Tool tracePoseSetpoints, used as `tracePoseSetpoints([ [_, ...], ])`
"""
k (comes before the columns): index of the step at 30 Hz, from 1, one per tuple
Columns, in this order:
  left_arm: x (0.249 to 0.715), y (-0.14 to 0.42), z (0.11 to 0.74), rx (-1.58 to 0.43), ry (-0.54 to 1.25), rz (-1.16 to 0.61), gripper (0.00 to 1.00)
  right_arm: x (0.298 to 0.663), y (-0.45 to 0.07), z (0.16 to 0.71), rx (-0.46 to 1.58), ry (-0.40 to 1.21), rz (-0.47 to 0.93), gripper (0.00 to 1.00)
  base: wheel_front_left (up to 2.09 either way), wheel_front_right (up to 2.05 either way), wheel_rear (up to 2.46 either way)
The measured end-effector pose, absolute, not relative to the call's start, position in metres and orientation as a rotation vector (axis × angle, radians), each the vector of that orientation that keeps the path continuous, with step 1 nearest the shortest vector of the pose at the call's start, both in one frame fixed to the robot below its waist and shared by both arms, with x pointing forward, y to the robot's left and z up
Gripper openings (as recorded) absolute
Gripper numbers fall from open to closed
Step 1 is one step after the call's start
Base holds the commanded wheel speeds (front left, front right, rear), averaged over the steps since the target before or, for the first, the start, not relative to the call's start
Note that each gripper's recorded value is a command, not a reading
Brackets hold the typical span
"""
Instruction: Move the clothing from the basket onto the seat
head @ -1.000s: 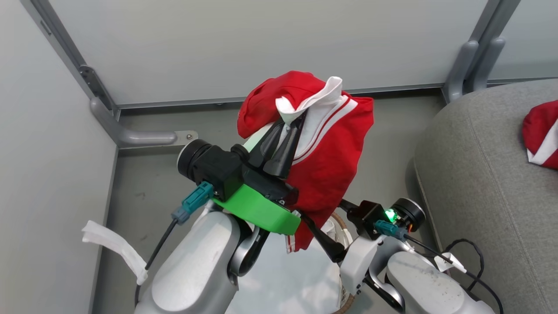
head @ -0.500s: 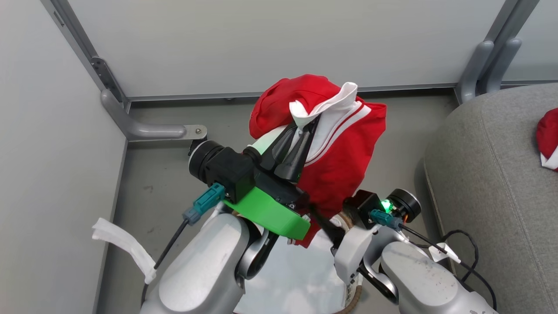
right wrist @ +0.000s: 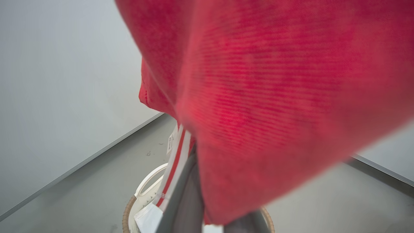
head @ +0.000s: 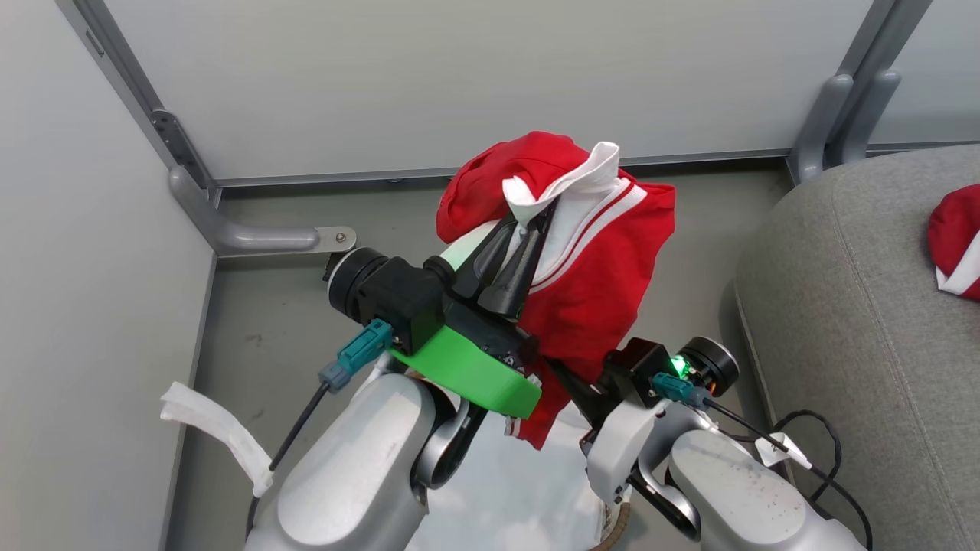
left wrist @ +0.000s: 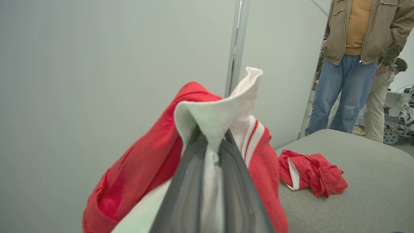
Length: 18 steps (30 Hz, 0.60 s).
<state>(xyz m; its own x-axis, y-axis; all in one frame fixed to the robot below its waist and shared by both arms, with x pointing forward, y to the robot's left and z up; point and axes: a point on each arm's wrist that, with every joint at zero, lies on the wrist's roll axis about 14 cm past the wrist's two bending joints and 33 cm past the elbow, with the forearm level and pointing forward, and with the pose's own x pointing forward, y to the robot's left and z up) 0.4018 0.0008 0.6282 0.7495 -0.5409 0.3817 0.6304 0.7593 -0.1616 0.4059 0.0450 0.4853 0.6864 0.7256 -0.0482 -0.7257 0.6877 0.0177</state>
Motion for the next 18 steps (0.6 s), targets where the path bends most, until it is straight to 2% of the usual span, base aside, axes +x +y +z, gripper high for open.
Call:
tracePoseSetpoints([
  [13,0.4022,0.0011,0.6294,-0.295,-0.325,-0.647,0.00,0.4043,0.0411,0.4882,-0.004,0.045,0.803,0.00,0.00,0.00,0.00],
  [14,0.4026,0.0011,0.6291,-0.297,-0.325,-0.646,0.34,0.4046,0.0409,0.4882,-0.003,0.044,0.803,0.00,0.00,0.00,0.00],
  [15,0.4031,0.0014,0.6290,-0.300,-0.324,-0.645,1.00,0.4050,0.0404,0.4884,-0.003,0.043,0.801,0.00,0.00,0.00,0.00],
  [18,0.4056,0.0052,0.6326,-0.315,-0.334,-0.628,1.00,0.4062,0.0392,0.4892,-0.002,0.039,0.797,0.00,0.00,0.00,0.00],
])
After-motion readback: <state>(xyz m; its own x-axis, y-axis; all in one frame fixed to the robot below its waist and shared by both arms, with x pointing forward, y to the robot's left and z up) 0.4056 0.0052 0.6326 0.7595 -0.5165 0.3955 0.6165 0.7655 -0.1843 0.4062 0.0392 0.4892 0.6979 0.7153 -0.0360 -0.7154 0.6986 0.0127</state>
